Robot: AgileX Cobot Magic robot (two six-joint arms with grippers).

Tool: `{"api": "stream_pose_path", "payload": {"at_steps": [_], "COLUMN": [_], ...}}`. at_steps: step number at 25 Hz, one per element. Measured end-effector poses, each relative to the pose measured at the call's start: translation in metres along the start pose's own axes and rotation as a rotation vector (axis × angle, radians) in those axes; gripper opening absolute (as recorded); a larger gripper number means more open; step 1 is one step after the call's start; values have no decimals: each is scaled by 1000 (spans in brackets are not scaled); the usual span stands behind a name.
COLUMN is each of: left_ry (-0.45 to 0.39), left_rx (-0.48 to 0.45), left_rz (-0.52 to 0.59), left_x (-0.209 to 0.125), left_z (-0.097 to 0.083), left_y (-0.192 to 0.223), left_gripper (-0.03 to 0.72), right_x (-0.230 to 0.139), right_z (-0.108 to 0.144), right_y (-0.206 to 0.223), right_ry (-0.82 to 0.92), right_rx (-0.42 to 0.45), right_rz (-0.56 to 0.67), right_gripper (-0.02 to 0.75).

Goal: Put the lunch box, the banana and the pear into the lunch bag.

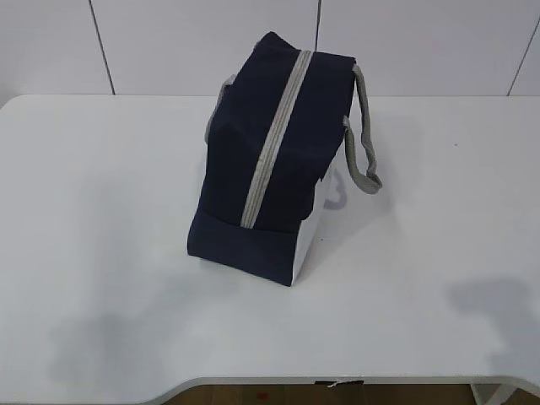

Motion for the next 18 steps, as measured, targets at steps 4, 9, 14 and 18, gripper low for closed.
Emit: {"api": "stream_pose_path", "payload": {"at_steps": [4, 9, 14, 18], "left_ry": [0, 0, -66, -177], "left_rx": [0, -1, 48, 140], "left_rz": [0, -4, -54, -135], "left_x": [0, 0, 0, -2], "left_z": [0, 0, 7, 18], "left_y": [0, -1, -6, -15], "left_gripper": [371, 370, 347, 333], "right_x": [0, 0, -1, -5], "right_z": [0, 0, 0, 2], "right_y": [0, 0, -5, -15], "right_ry": [0, 0, -1, -3], "right_rx": [0, -1, -15, -45], "right_rz": [0, -2, -40, -122], "right_gripper": [431, 430, 430, 430]}}
Point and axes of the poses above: a point on each arm's last joint axis where the gripper is mounted, y pointing out along that axis toward the gripper, z along the wrist's bending axis when the last joint is at zero, x = y × z, the point moved 5 cm from there along y, pointing out along that axis toward the gripper, and after that the axes turned 15 degrees about -y, right-handed, at the moved point
